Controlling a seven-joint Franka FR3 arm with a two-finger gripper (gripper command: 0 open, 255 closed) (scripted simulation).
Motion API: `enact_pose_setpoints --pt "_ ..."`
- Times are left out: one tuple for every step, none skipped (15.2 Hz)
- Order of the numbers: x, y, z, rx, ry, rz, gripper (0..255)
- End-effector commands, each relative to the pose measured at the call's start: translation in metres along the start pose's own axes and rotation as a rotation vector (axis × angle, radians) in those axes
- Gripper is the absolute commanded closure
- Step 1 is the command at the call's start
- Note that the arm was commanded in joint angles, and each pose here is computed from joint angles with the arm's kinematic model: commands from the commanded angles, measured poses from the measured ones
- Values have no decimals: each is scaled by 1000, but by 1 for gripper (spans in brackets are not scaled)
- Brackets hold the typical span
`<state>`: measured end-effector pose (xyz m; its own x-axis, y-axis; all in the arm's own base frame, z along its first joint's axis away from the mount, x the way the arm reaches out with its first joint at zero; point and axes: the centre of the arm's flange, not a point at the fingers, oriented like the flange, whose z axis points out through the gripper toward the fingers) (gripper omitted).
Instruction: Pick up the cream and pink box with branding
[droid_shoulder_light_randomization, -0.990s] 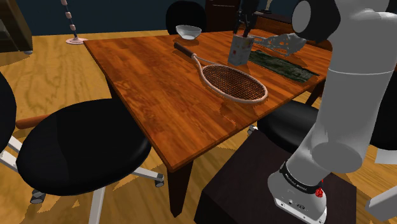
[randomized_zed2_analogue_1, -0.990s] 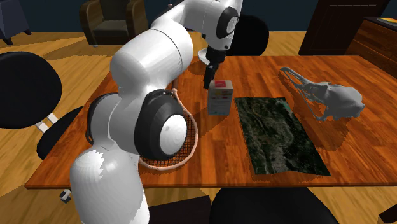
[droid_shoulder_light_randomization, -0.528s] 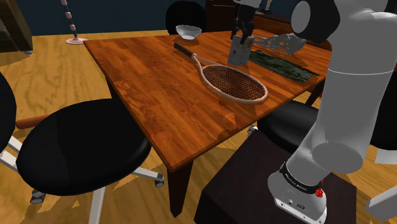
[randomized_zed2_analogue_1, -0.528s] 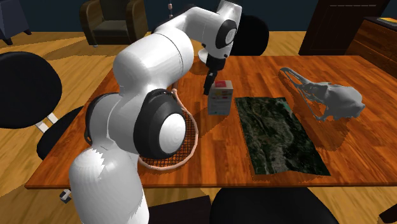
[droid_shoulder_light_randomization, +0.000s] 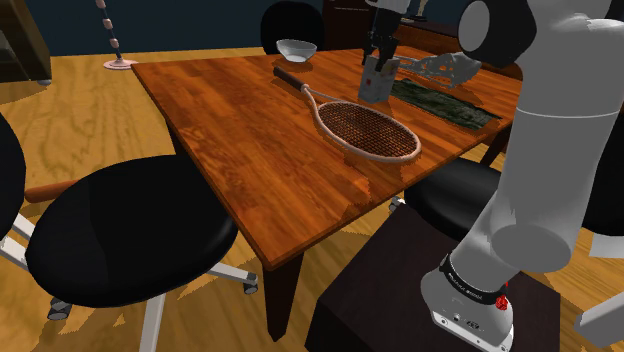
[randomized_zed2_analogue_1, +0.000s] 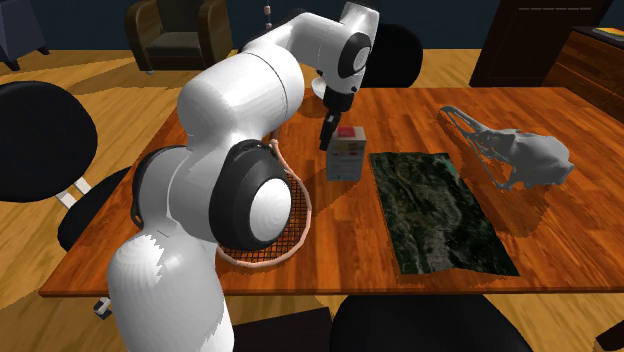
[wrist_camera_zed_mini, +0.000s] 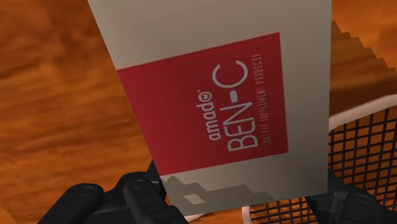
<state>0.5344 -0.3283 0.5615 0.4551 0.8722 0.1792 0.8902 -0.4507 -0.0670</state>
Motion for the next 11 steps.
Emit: enact_pose_setpoints --pt "-1 0 1 1 -1 1 255" --pt "-1 0 1 1 -1 2 255" --pt "-1 1 1 1 -1 2 255" --pt "-1 0 -4 1 -1 2 255" --pt "0 0 -10 1 -1 2 255" --pt "1 0 -15 1 -1 2 255" --pt "2 -1 -20 1 -1 2 255" --pt "3 -1 -25 1 -1 2 255" --pt "4 -1 -30 1 -1 2 255" --pt "5 -2 -36 1 -1 2 255" --pt "6 -2 -41 1 -1 2 255"
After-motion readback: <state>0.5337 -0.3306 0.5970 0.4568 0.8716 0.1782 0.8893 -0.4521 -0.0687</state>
